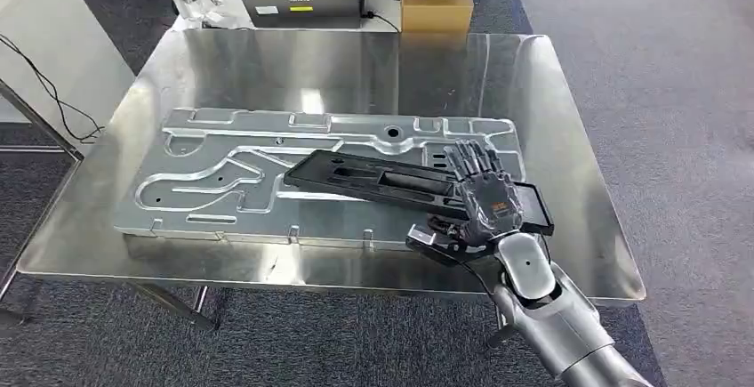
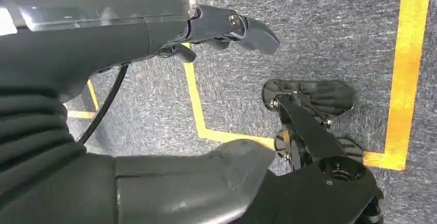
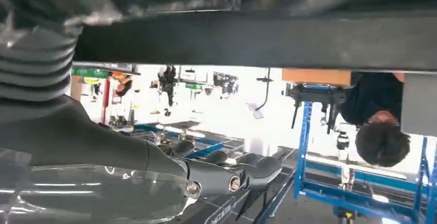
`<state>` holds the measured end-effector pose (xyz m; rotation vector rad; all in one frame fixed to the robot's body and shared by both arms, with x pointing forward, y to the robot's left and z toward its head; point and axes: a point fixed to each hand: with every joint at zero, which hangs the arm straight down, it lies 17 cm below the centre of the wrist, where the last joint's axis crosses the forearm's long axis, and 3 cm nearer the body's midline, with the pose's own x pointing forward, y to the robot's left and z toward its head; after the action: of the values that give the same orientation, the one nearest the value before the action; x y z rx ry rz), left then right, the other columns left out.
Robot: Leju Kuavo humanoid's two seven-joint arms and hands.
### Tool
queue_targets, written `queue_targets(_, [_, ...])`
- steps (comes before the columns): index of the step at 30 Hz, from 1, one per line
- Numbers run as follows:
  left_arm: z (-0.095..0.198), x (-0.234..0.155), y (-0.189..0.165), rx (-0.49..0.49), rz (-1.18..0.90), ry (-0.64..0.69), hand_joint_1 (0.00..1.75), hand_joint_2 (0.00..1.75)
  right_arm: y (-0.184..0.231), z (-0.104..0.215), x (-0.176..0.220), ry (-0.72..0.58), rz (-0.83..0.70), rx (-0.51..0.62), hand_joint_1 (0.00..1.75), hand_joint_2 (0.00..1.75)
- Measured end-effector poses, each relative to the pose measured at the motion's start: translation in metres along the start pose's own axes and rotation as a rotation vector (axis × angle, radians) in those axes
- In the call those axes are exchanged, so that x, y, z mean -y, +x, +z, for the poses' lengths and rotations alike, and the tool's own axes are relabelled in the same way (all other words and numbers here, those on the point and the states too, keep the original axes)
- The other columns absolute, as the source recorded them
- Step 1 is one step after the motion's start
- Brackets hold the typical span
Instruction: Take the parts from the cabinet and place them on the table.
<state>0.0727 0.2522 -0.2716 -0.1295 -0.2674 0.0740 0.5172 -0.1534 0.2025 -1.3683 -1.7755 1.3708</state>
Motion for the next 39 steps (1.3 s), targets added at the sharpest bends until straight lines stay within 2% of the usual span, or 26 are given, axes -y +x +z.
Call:
queue_targets(23, [0.0, -0.003, 0.0, 0.002, -0.022, 0.006, 0.0, 0.0, 0.093, -0.007, 0.064, -0.18, -0.062, 0.243, 0.0, 0.0])
queue_targets(30, [0.0, -0.004, 0.0, 0.002, -0.029, 0.008, 0.0, 0.0, 0.099, -0.01, 0.085, -0.238, -0.021, 0.245, 0.0, 0.0])
queue_targets(39, [0.0, -0.005, -0.001, -0.001, -0.032, 0.007, 0.0, 0.0, 0.097, -0.009, 0.083, -0.242, 0.011, 0.235, 0.0, 0.0])
